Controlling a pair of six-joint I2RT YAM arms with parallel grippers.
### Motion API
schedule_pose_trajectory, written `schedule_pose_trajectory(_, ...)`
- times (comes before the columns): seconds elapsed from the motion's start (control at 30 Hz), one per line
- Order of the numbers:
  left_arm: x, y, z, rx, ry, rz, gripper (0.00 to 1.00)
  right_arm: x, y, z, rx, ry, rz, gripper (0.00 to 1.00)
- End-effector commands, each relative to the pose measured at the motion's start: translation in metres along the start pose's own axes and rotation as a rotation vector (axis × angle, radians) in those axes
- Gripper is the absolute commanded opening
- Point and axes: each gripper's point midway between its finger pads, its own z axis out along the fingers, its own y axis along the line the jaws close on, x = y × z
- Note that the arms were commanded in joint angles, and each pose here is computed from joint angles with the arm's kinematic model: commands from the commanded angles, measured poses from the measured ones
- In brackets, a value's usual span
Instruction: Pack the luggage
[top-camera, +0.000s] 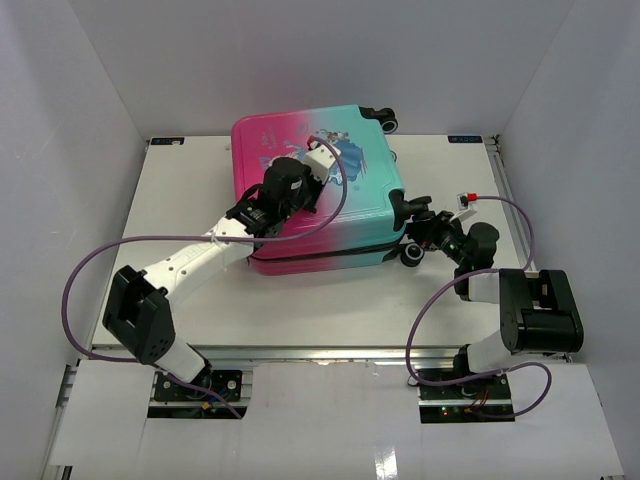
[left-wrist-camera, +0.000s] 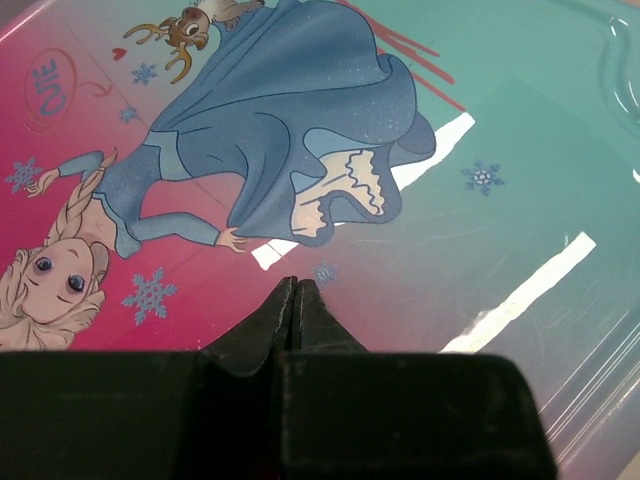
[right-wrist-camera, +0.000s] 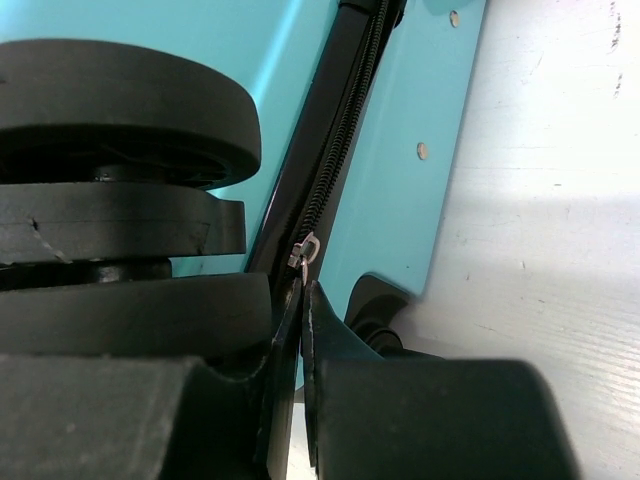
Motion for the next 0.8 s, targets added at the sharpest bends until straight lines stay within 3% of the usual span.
schedule_pose_trajectory(0.0, 0.001, -0.039, -0.009, 0.083, 0.136, 0.127, 0.00, 0.001, 0.040, -0.002, -0.189, 0.026, -0.011, 0.08)
schedule_pose_trajectory(0.1, -0.044, -0.073, -0.011, 0.112, 0.084, 0.271, 0.03, 0.003, 0.046, -0.004, -0.228, 0.032, 0.011, 0.08)
schedule_pose_trajectory(0.2, -0.063, -0.113, -0.001, 0.181, 0.080, 0.389, 0.09, 0.004, 0.042, -0.003, -0.224, 0.040, 0.024, 0.08)
schedule_pose_trajectory(0.37, -0.082, -0.156, 0.026, 0.227, 0.058, 0.441, 0.32, 0.008, 0.048, -0.005, -0.279, 0.047, 0.051, 0.08)
schedule_pose_trajectory(0.43, -0.076, -0.168, 0.044, 0.212, 0.068, 0.461, 0.45, 0.009, 0.047, -0.005, -0.278, 0.049, 0.051, 0.08)
schedule_pose_trajectory(0.47, -0.066, -0.177, 0.054, 0.209, 0.085, 0.484, 0.46, 0.010, 0.046, -0.005, -0.273, 0.049, 0.051, 0.08)
schedule_pose_trajectory(0.57, -0.068, -0.180, 0.092, 0.048, 0.049, 0.494, 0.48, 0.012, 0.045, -0.007, -0.268, 0.048, 0.037, 0.08)
schedule_pose_trajectory(0.77, -0.110, -0.131, 0.118, -0.396, -0.131, 0.329, 0.45, 0.012, 0.044, -0.011, -0.242, 0.040, 0.006, 0.08)
